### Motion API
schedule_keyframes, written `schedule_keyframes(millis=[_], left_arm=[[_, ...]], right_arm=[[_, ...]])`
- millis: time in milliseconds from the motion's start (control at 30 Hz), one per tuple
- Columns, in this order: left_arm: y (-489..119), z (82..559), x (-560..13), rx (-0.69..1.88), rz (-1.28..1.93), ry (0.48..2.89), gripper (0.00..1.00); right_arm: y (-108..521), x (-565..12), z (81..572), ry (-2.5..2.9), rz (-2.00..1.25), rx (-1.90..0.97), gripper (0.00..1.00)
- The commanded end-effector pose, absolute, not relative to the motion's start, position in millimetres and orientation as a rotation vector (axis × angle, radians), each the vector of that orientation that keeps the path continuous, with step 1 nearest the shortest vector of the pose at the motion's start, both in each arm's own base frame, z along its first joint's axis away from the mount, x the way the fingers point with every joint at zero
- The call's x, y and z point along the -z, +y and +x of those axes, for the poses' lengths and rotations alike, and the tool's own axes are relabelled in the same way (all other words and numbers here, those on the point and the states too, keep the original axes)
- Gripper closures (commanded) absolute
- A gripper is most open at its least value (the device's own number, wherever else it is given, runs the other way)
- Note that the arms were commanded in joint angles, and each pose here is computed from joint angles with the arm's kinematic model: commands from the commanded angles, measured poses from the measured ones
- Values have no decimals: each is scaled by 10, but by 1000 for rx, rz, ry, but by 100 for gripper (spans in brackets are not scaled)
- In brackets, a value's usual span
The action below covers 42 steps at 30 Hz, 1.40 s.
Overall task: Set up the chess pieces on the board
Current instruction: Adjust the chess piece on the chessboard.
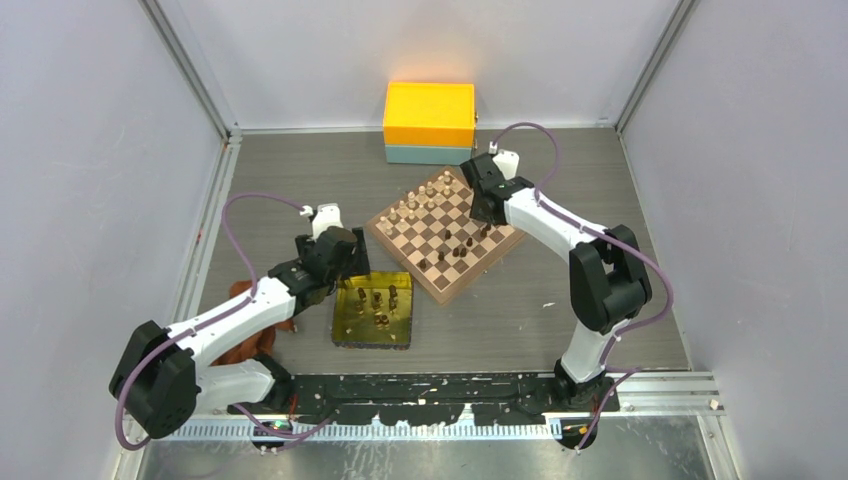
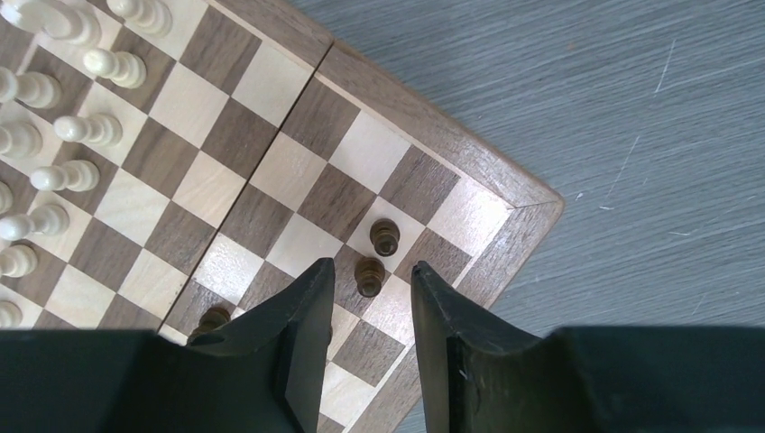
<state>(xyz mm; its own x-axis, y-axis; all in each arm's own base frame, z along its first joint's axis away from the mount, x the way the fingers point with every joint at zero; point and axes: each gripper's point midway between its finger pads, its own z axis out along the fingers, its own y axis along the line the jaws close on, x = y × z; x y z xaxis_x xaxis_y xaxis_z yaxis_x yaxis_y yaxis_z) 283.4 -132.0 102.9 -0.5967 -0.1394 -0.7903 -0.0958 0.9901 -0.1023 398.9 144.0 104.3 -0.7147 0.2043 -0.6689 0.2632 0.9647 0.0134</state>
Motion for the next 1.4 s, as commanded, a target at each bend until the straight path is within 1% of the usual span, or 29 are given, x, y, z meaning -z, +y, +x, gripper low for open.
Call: schedule_keyframes(millis=[0, 933, 1233, 1367], left_arm=[[-1380, 2934, -1139, 90, -187, 2163, 7], [-1374, 2926, -1099, 85, -192, 2172, 7], [-1375, 2925, -1091, 83, -192, 2174, 7], [-1371, 2926, -1088, 81, -192, 2174, 7]], right_arm=[[1509, -994, 4033, 2381, 330, 75, 58], [1558, -707, 3966, 2427, 337, 44, 67], [1553, -685, 3970, 2430, 337, 49, 74], [1549, -664, 3965, 2434, 337, 52, 75]])
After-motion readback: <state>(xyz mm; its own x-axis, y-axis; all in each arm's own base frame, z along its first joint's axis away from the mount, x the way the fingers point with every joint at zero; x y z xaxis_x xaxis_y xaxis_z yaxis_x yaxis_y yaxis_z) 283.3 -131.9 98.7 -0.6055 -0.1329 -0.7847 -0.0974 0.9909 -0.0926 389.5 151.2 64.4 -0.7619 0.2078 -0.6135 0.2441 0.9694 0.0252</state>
